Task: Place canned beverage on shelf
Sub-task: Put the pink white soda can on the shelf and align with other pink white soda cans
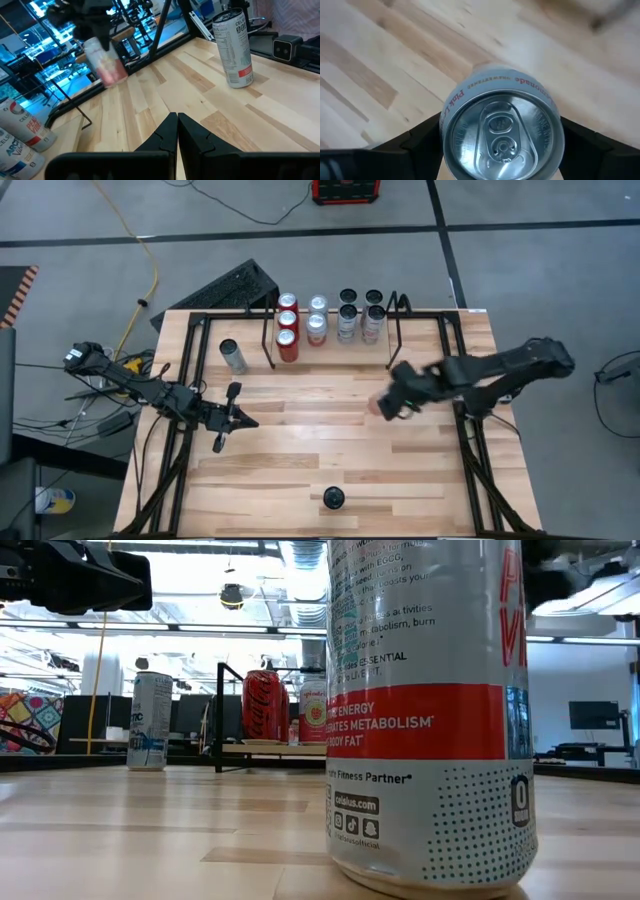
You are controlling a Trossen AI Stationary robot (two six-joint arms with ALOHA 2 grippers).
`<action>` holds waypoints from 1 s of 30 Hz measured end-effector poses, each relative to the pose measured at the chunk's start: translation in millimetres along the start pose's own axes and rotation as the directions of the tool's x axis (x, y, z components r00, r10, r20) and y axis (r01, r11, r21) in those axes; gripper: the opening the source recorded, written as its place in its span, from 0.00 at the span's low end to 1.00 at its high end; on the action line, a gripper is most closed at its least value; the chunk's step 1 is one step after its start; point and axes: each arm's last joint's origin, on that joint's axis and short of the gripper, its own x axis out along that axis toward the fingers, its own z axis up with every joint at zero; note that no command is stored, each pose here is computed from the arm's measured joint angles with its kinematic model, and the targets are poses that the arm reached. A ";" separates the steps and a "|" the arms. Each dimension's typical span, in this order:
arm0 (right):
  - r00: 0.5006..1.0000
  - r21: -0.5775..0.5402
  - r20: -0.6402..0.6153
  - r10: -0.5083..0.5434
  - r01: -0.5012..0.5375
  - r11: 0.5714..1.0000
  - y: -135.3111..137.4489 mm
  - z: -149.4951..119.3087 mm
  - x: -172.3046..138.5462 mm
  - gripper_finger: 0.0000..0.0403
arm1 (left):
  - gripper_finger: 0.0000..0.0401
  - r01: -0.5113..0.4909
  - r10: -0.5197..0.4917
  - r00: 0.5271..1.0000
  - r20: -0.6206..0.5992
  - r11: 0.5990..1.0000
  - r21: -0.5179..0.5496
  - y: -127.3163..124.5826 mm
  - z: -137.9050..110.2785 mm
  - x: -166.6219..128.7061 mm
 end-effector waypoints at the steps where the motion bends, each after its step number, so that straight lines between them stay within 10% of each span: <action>1: 1.000 -0.048 -0.001 -0.004 0.004 0.999 7.3 10.9 3.2 0.81 | 0.00 0.000 0.000 1.000 0.000 1.000 0.000 0.0 0.0 0.0; 6: 1.000 -0.342 -0.018 -0.003 -0.003 0.940 45.9 67.8 19.5 0.81 | 0.00 0.000 0.000 1.000 0.000 1.000 0.000 0.0 0.0 0.0; 12: 0.998 -0.645 -0.036 -0.055 0.019 0.764 78.0 130.7 48.2 0.81 | 0.00 0.000 0.000 1.000 0.000 1.000 -0.004 0.0 0.0 0.0; 19: 0.980 -0.784 -0.094 -0.175 0.035 0.620 77.7 174.8 91.5 0.81 | 0.00 -0.001 0.001 1.000 0.002 1.000 -0.006 0.1 0.2 0.0; 30: 0.974 -0.860 -0.096 -0.205 0.023 0.511 61.2 200.2 117.2 0.81 | 0.00 0.001 -0.002 1.000 -0.002 1.000 -0.019 -0.1 -0.2 0.0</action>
